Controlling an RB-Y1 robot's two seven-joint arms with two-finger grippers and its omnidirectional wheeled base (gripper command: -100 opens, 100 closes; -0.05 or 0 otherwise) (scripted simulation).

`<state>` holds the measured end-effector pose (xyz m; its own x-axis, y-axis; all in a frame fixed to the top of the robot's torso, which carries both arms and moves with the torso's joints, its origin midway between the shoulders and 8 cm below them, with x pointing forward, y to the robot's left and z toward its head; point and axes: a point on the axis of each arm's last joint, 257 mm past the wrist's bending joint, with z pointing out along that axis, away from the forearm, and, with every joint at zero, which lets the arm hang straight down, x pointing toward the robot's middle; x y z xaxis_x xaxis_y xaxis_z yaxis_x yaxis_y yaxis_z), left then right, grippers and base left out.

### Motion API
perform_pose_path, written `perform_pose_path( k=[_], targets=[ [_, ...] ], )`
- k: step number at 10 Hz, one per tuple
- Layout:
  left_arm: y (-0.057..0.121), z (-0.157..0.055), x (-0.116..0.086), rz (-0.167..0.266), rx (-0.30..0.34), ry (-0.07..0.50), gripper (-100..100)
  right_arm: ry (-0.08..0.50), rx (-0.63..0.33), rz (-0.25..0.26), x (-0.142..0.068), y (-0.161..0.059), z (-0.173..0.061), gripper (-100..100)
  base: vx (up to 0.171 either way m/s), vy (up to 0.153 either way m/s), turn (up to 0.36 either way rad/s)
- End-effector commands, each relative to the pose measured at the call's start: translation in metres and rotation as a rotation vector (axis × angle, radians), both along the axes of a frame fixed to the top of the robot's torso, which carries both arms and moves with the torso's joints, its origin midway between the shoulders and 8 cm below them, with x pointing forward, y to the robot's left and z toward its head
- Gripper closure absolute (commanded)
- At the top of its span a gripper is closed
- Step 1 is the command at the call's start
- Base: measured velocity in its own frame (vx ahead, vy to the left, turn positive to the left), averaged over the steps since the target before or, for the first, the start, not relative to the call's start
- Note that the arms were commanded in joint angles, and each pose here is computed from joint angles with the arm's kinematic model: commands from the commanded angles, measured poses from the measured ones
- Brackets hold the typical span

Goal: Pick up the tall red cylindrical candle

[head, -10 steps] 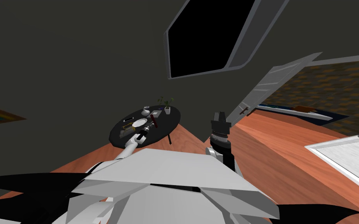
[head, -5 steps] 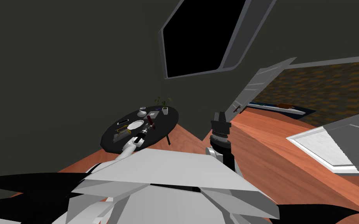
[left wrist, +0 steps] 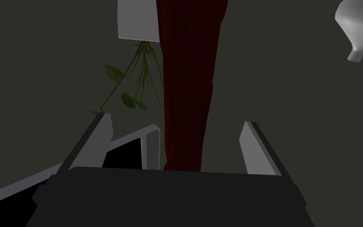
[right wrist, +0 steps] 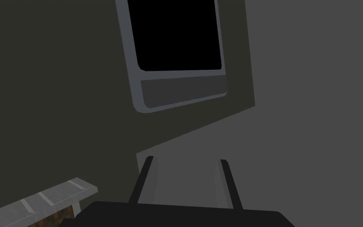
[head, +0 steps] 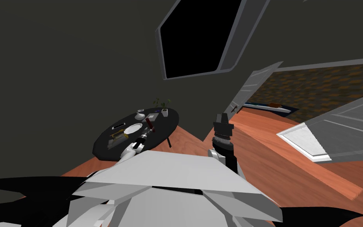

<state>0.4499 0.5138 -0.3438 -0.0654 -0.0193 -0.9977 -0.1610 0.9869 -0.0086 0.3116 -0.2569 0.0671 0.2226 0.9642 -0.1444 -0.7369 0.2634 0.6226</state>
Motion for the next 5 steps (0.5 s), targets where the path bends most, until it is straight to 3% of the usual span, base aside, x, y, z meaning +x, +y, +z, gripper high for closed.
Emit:
perform_pose_path(
  k=[1, 2, 3, 4, 5],
  targets=[
    [0.0062, -0.0074, -0.0103, 0.019, 0.001, 0.006, -100, 0.0, 0.0, 0.0, 0.0, 0.0, 0.0, 0, 0.006, 0.006, -0.102],
    [0.0033, -0.0037, -0.0052, 0.011, 0.001, 0.003, -100, 0.0, 0.0, 0.0, 0.0, 0.0, 0.0, 0, 0.003, 0.005, -0.024],
    [0.0036, -0.0039, -0.0057, 0.011, 0.002, 0.003, 0, 0.0, 0.0, 0.0, 0.0, 0.0, 0.0, 0, 0.0, 0.0, 0.0],
    [0.0035, -0.0039, -0.0056, 0.011, 0.002, 0.003, -100, 0.0, 0.0, 0.0, 0.0, 0.0, 0.0, 0, 0.0, 0.0, 0.0],
    [0.0035, -0.0039, -0.0056, 0.011, 0.002, 0.003, 100, 0.0, 0.0, 0.0, 0.0, 0.0, 0.0, 0, 0.0, 0.0, 0.0]
  ],
)
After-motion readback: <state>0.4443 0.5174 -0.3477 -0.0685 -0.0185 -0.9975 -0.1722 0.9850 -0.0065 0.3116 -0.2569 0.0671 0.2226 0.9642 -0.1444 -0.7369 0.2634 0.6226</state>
